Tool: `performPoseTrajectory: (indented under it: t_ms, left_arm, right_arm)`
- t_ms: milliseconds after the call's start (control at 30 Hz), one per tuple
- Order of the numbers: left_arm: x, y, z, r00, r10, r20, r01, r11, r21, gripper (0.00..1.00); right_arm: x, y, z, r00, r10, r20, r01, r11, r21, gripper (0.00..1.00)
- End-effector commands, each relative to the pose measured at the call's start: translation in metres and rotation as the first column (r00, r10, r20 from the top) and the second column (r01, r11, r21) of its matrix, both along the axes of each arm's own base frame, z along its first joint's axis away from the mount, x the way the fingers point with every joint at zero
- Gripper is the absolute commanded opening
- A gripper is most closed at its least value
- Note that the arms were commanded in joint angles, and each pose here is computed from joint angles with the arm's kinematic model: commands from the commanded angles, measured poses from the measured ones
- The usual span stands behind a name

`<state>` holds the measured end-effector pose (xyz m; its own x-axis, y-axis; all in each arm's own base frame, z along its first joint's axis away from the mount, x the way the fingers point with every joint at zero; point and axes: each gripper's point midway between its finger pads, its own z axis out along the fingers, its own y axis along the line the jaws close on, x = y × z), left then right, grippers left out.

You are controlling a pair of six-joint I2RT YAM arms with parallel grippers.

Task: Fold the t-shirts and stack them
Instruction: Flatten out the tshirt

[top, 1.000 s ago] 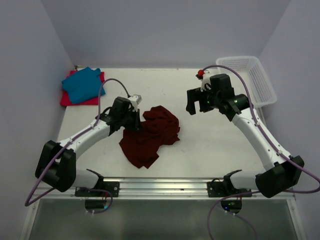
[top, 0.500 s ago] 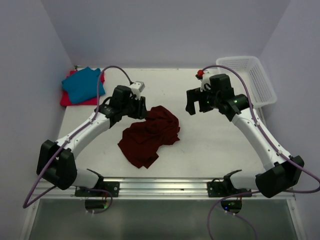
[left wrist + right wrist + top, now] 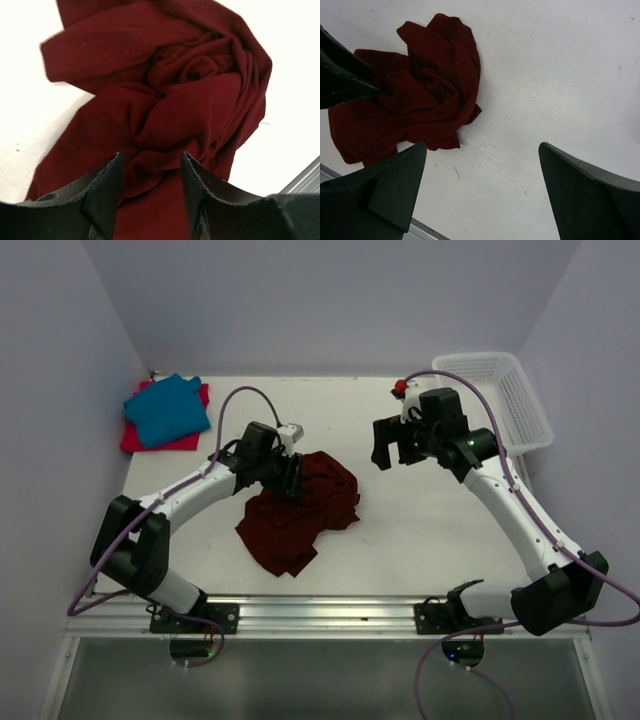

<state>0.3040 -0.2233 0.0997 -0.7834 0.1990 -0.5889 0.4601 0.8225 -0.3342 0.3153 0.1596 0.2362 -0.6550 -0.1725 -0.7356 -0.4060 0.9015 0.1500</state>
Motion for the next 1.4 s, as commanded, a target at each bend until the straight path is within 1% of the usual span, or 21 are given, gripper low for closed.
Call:
performPoseTrajectory:
  t_ms: [0,100,133,167,200,300,433,600,633,733,767,833,867,900,933,1033,1133,1233,1300,1333,1367]
  left_arm:
    - [-0.014,-0.008,-0.016,0.996,-0.071,-0.054,0.07,0.997,-0.007,0.53]
    - [-0.019,-0.009,-0.029,0.991,-0.075,-0.109,0.076,0.997,0.004,0.44]
    - [-0.021,-0.008,-0.037,0.988,-0.073,-0.136,0.075,0.997,0.011,0.23]
    - [-0.022,-0.009,-0.039,0.986,-0.073,-0.15,0.076,0.997,0.009,0.09]
    - [-0.023,-0.01,-0.042,0.985,-0.073,-0.158,0.076,0.997,0.009,0.0]
    - [-0.023,-0.013,-0.041,0.986,-0.076,-0.151,0.079,0.997,0.013,0.0]
    - [0.0,-0.012,0.0,1.0,-0.026,-0.002,0.026,0.999,0.022,0.0]
    - [0.041,-0.009,0.102,0.971,0.047,0.236,-0.052,0.999,0.015,0.0]
    - [0.054,-0.009,0.139,0.948,0.07,0.31,-0.072,0.997,-0.007,0.0]
    - [0.063,-0.007,0.19,0.917,0.079,0.392,-0.081,0.997,-0.012,0.0]
    - [0.07,-0.007,0.231,0.881,0.093,0.463,-0.081,0.996,-0.046,0.0]
    - [0.072,-0.008,0.252,0.874,0.089,0.478,-0.078,0.996,-0.043,0.0]
    - [0.074,-0.009,0.286,0.842,0.106,0.529,-0.075,0.994,-0.08,0.0]
    - [0.076,-0.01,0.289,0.847,0.101,0.521,-0.073,0.995,-0.075,0.0]
    - [0.074,-0.011,0.316,0.821,0.111,0.559,-0.06,0.992,-0.11,0.0]
    - [0.074,-0.013,0.349,0.786,0.119,0.606,-0.04,0.989,-0.141,0.0]
    - [0.065,-0.023,0.369,0.779,0.077,0.623,0.037,0.985,-0.168,0.0]
    - [0.051,-0.032,0.357,0.813,0.014,0.582,0.094,0.983,-0.155,0.0]
    - [0.035,-0.03,0.323,0.863,-0.03,0.504,0.079,0.994,-0.076,0.0]
    - [0.037,-0.02,0.27,0.91,-0.026,0.413,0.015,0.999,0.03,0.0]
    - [0.031,-0.012,0.24,0.934,-0.018,0.358,-0.016,0.996,0.093,0.0]
  right_arm:
    - [0.001,0.001,0.015,0.999,0.002,0.041,-0.002,1.0,0.016,0.99]
    - [0.001,0.001,0.016,0.999,-0.003,0.042,0.002,1.0,0.013,0.99]
    - [0.002,0.0,0.016,0.999,-0.004,0.042,0.003,1.0,0.013,0.99]
    - [0.002,0.0,0.016,0.999,-0.005,0.044,0.004,1.0,0.012,0.99]
    - [0.001,0.0,0.016,0.999,-0.007,0.044,0.006,1.0,0.012,0.99]
    - [0.002,-0.001,0.018,0.999,-0.008,0.049,0.008,1.0,0.011,0.99]
    - [0.002,-0.001,0.018,0.999,-0.011,0.05,0.011,1.0,0.011,0.99]
    - [0.001,0.0,0.016,0.999,-0.007,0.043,0.006,1.0,0.014,0.99]
    - [0.002,0.0,0.016,0.999,-0.007,0.044,0.006,1.0,0.012,0.99]
    - [0.001,-0.001,0.016,0.999,-0.009,0.046,0.009,1.0,0.011,0.99]
    - [0.002,-0.001,0.017,0.999,-0.009,0.047,0.009,1.0,0.012,0.99]
    - [0.002,-0.001,0.018,0.999,-0.015,0.052,0.014,1.0,0.011,0.99]
    - [0.002,-0.002,0.017,0.998,-0.019,0.053,0.019,1.0,0.01,0.99]
    - [0.003,-0.003,0.017,0.998,-0.023,0.053,0.022,1.0,0.009,0.99]
    - [0.003,-0.002,0.018,0.998,-0.024,0.056,0.023,1.0,0.012,0.99]
    - [0.004,-0.004,0.019,0.998,-0.034,0.061,0.034,0.999,0.005,0.99]
    - [0.005,-0.007,0.019,0.997,-0.049,0.066,0.049,0.999,-0.005,0.99]
    - [0.006,-0.009,0.019,0.996,-0.06,0.072,0.061,0.998,-0.008,0.99]
    - [0.007,-0.011,0.019,0.995,-0.069,0.075,0.07,0.997,-0.01,0.99]
    - [0.006,-0.011,0.019,0.995,-0.068,0.075,0.069,0.998,-0.011,0.99]
    - [0.007,-0.011,0.02,0.994,-0.073,0.077,0.074,0.997,-0.008,0.99]
